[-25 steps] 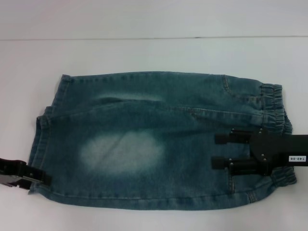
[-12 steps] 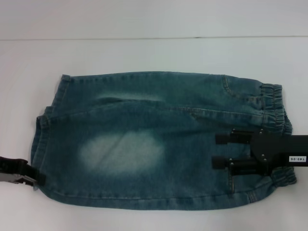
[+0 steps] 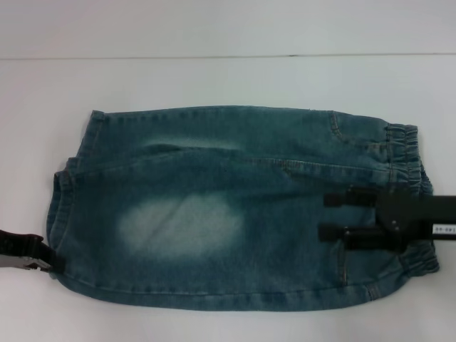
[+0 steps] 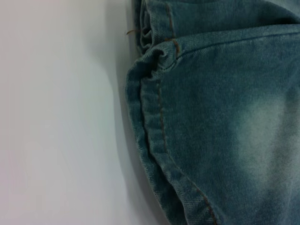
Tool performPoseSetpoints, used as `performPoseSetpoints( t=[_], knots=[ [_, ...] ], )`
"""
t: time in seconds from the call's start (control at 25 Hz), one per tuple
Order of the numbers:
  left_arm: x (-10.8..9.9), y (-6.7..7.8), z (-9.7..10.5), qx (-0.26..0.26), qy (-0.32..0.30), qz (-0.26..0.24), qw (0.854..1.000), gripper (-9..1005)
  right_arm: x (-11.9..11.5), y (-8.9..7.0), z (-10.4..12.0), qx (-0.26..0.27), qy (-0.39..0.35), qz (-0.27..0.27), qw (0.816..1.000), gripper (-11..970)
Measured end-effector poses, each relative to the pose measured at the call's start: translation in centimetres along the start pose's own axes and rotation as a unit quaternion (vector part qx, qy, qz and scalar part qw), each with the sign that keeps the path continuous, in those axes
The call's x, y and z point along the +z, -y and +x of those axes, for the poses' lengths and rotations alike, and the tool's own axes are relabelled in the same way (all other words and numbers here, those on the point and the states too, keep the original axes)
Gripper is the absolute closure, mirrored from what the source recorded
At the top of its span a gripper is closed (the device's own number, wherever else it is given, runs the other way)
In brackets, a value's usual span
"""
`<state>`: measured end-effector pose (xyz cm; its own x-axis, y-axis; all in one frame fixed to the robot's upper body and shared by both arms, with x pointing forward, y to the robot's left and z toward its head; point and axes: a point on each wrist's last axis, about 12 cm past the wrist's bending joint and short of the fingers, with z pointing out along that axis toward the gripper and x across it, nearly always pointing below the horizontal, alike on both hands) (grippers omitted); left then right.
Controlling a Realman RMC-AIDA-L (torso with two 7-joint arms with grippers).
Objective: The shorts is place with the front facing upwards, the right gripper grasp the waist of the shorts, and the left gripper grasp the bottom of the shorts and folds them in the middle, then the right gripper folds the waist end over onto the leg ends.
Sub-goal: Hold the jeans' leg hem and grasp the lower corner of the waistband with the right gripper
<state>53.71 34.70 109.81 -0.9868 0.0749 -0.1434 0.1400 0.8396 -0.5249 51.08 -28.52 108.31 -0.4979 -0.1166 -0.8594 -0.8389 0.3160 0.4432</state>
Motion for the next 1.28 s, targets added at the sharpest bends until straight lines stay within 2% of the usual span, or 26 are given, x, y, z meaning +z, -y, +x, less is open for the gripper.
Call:
performPoseSetpoints(
  t=[0.12, 0.28, 0.48, 0.56, 0.72, 0.96, 1.28],
  knots=[
    [0.1, 0.1, 0.0, 0.002, -0.001, 0.002, 1.0, 905, -1.0, 0.5, -1.1, 0.037, 0.018, 0.02, 0.999, 109],
    [0.3, 0.7, -0.2, 0.011, 0.002, 0.021, 1.0, 904, -3.6, 1.5, -3.6, 0.111, 0.032, 0.059, 0.992, 109],
    [0.3, 1.2, -0.6, 0.02, 0.008, 0.031, 0.999, 904, -6.1, 1.8, -7.1, 0.173, 0.0, 0.049, 0.984, 109],
    [0.3, 1.3, -0.8, 0.024, 0.009, 0.032, 0.999, 905, -6.8, 1.8, -7.8, 0.168, -0.019, 0.056, 0.984, 109],
    [0.4, 1.5, -0.9, 0.028, 0.008, 0.034, 0.999, 905, -8.2, 2.0, -8.7, 0.161, -0.085, 0.105, 0.978, 109],
    [0.7, 1.6, -0.9, 0.031, 0.001, 0.034, 0.999, 905, -8.8, 2.7, -8.6, 0.166, -0.205, 0.165, 0.951, 109],
    [0.8, 1.6, -0.9, 0.031, 0.001, 0.034, 0.999, 906, -7.7, 2.9, -7.7, 0.131, -0.316, 0.166, 0.925, 108]
  ],
)
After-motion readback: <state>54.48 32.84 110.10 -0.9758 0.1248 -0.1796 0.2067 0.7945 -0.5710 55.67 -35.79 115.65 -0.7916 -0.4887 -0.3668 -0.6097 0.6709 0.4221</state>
